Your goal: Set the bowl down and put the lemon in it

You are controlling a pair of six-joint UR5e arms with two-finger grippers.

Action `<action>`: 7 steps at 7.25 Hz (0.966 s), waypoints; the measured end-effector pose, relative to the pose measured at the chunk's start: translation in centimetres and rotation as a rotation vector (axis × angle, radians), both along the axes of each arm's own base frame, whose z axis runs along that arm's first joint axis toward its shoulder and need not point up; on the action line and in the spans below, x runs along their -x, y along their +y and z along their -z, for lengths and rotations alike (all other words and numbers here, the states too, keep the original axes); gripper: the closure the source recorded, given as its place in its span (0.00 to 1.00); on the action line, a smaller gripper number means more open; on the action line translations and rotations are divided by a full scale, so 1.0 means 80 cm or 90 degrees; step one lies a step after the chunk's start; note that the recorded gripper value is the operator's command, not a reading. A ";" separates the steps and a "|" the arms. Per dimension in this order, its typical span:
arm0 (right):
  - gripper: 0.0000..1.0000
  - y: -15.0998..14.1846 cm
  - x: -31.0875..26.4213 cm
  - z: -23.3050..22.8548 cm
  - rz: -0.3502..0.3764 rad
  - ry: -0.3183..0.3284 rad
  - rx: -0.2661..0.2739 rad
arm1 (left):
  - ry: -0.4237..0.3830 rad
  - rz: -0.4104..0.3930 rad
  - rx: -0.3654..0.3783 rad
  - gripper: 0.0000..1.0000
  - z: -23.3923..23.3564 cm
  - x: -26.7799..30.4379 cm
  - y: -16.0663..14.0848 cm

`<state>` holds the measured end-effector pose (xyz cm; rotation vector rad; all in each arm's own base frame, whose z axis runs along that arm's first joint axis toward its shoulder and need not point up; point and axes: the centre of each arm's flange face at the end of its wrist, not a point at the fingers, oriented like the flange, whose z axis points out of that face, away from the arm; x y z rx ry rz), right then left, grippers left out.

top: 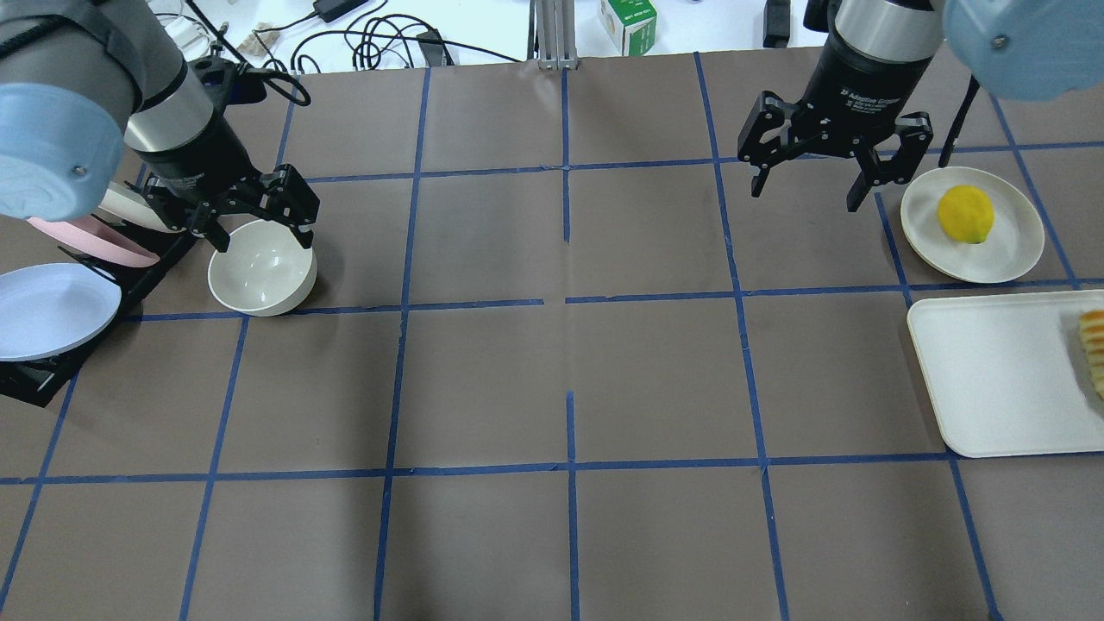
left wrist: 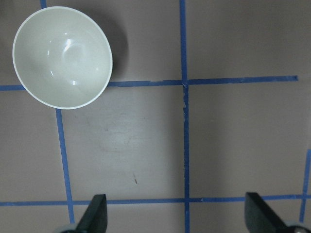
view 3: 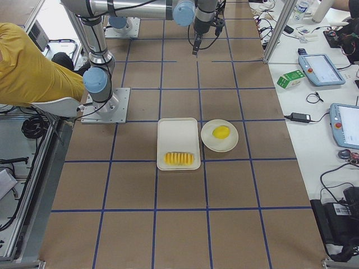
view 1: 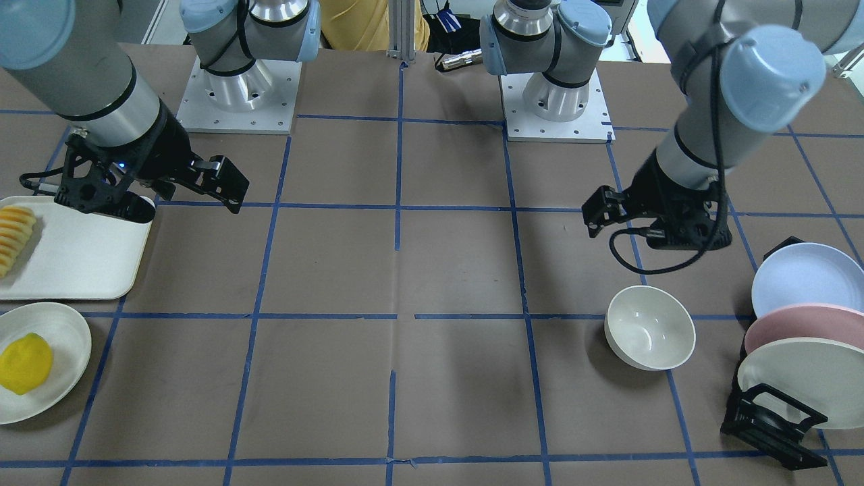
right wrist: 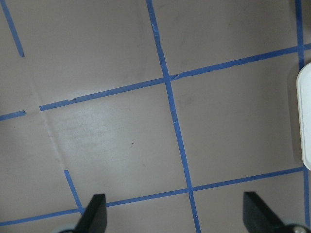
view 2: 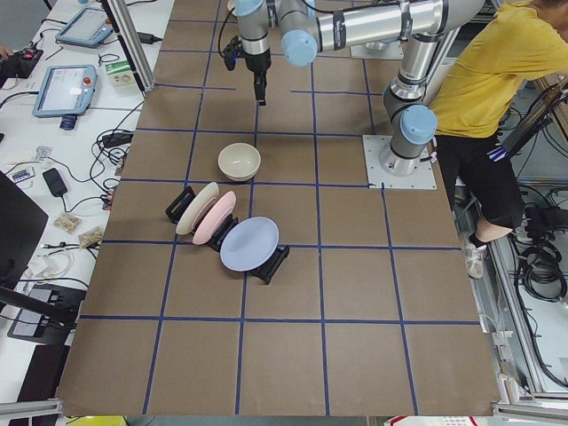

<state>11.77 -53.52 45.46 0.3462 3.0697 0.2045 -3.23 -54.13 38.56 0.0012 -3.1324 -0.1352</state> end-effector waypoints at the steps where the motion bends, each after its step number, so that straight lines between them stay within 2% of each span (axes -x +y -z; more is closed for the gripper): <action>1: 0.00 -0.002 0.006 0.006 0.004 0.000 -0.003 | 0.003 0.006 -0.003 0.00 0.035 -0.044 -0.019; 2: 0.00 -0.006 0.010 0.020 0.003 0.002 -0.008 | 0.004 0.016 0.004 0.00 0.068 -0.084 -0.037; 3: 0.00 -0.016 0.015 0.035 -0.011 0.011 0.002 | 0.005 0.033 0.009 0.00 0.098 -0.115 -0.050; 4: 0.00 -0.035 0.028 0.046 -0.023 0.026 0.035 | 0.010 0.054 0.008 0.00 0.128 -0.138 -0.057; 6: 0.00 -0.080 0.087 0.088 -0.011 0.033 0.057 | 0.007 0.066 0.019 0.00 0.169 -0.168 -0.064; 7: 0.00 -0.100 0.131 0.109 -0.027 0.032 0.070 | 0.005 0.067 0.024 0.18 0.183 -0.174 -0.068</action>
